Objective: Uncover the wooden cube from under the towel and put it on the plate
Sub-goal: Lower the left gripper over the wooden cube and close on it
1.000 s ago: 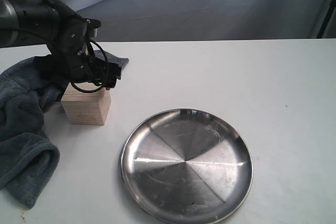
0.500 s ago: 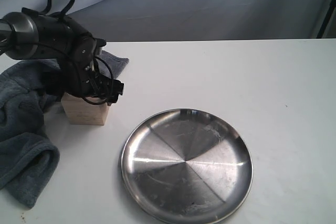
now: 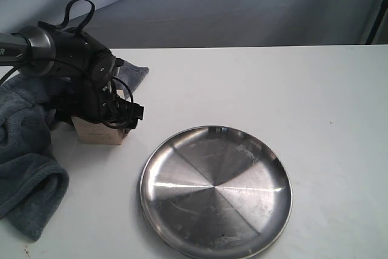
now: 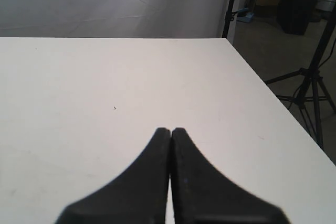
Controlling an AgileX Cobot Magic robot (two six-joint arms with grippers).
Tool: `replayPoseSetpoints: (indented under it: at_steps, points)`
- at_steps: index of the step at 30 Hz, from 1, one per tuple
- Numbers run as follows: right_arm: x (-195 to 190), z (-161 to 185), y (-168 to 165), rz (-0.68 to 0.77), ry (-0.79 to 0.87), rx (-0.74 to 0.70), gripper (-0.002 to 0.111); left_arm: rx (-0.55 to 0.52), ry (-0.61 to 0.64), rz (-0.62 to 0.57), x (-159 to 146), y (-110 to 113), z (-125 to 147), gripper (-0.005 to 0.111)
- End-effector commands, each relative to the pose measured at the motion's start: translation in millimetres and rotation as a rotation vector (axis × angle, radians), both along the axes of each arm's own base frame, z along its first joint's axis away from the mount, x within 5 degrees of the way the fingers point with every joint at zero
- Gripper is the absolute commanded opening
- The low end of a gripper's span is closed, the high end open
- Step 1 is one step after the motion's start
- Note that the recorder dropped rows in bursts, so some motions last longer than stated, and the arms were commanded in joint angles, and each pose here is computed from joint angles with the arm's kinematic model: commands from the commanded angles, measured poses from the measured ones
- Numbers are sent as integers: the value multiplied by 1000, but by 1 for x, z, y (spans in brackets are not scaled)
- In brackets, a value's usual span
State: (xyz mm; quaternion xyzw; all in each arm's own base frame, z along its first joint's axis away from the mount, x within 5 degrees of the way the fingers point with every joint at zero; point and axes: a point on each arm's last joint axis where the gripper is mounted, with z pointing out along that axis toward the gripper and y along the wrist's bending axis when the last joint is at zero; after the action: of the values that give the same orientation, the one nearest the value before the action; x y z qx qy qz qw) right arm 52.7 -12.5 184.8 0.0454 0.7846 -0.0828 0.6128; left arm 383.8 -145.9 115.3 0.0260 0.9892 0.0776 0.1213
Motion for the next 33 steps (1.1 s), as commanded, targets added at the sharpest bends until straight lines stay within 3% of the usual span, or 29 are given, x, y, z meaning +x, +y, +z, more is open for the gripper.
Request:
replayPoseSetpoints:
  at_steps: [1, 5, 8, 15, 16, 19, 24, 33]
  points:
    - [0, -1, 0, 0, -1, 2, 0, -41, -8, 13, 1, -5, -4, 96]
    - [0, -1, 0, 0, -1, 2, 0, -52, -20, 8, 2, -6, -4, 96]
    - [0, -1, 0, 0, -1, 2, 0, -58, -29, 5, 3, -7, -4, 89]
    - [0, -1, 0, 0, 0, 0, 0, -59, -29, 8, 3, -7, -4, 38]
    - [0, -1, 0, 0, 0, 0, 0, -56, -25, 9, 3, -6, -4, 24]
    - [0, -1, 0, 0, 0, 0, 0, -55, -23, 10, 3, -6, -4, 0]
    - [0, -1, 0, 0, -1, 2, 0, -45, -7, -54, 2, -7, -4, 0]
    - [0, -1, 0, 0, -1, 2, 0, -71, -45, -56, -1, -6, 25, 0]
